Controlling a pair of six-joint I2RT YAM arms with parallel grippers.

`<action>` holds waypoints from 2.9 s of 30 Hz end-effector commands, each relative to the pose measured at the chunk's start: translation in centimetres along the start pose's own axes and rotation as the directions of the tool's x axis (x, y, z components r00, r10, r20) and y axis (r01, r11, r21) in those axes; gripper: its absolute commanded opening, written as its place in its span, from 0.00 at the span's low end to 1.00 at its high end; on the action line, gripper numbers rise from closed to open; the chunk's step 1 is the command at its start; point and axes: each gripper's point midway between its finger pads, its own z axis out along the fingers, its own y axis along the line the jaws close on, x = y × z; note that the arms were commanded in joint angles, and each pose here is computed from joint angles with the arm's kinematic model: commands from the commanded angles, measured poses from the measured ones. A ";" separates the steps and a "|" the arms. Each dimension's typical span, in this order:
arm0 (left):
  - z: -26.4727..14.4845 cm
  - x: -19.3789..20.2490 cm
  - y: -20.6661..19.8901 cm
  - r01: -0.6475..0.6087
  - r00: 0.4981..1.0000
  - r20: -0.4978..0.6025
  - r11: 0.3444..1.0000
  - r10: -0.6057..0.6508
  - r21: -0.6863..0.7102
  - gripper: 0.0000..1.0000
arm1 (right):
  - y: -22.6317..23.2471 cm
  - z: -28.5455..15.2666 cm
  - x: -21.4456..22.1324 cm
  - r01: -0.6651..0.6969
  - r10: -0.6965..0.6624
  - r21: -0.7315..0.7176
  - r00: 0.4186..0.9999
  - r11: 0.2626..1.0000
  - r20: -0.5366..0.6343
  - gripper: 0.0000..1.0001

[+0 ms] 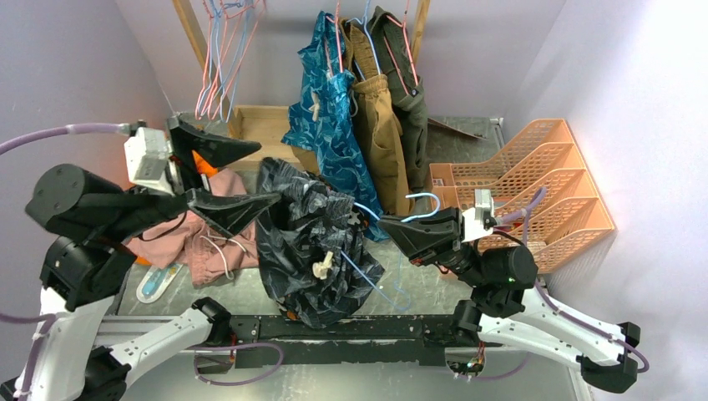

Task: Place the shorts on the hanger
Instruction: Hang the shorts on the hanger.

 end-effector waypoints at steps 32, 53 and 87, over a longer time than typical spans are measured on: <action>1.3 9.5 -5.6 0.188 0.944 -0.327 0.872 -0.034 0.453 0.79 | 3.1 -0.9 0.5 0.086 -0.118 -0.159 0.971 0.983 -0.207 0.00; 0.8 15.6 -4.9 0.172 0.843 -0.537 0.934 0.024 0.313 0.72 | 2.6 0.4 1.8 0.087 -0.125 -0.165 0.964 0.983 -0.234 0.00; 4.5 16.7 -8.8 0.281 0.879 -0.477 0.832 -0.022 0.479 0.30 | 3.3 3.0 4.2 -0.003 -0.058 -0.214 0.959 0.977 -0.279 0.00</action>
